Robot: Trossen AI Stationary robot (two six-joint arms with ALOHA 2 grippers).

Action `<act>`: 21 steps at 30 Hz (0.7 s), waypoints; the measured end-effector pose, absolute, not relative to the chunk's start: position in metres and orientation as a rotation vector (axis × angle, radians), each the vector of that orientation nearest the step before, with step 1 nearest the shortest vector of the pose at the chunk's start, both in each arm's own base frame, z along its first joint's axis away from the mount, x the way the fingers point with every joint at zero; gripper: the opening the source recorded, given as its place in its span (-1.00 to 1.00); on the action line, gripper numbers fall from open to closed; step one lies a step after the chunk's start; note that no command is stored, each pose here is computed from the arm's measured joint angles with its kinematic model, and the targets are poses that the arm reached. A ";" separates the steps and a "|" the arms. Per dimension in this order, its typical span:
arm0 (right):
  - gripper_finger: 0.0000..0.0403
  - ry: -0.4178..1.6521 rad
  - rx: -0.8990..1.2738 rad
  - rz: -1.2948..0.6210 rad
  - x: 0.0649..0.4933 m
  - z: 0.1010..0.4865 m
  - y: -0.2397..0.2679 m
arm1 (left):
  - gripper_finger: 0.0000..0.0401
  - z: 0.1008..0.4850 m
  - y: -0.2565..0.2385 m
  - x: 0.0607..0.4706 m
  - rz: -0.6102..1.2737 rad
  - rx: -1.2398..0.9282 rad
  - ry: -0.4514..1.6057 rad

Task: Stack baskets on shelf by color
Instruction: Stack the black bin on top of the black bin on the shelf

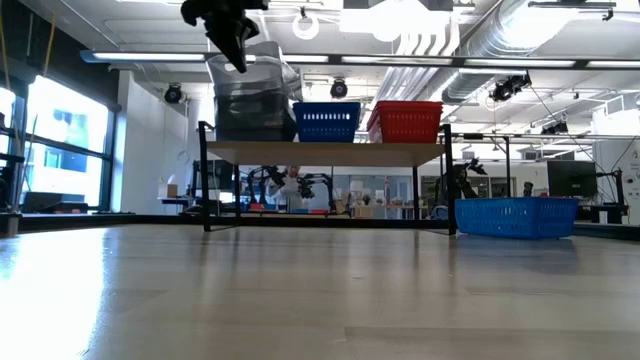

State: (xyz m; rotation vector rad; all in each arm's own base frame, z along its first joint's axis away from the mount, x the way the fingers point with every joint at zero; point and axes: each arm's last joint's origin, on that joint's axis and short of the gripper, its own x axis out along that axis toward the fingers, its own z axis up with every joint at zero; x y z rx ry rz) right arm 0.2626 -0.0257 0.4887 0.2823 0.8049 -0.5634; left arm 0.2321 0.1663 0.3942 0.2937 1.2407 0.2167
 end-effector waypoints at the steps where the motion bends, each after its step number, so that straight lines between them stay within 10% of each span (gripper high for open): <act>1: -0.50 0.805 0.282 -0.563 0.263 0.489 -0.026 | -1.00 0.394 0.166 0.232 0.219 0.289 1.240; 21: -0.50 0.807 0.277 -0.561 0.263 0.489 -0.026 | -0.66 0.395 0.167 0.233 0.252 0.282 1.230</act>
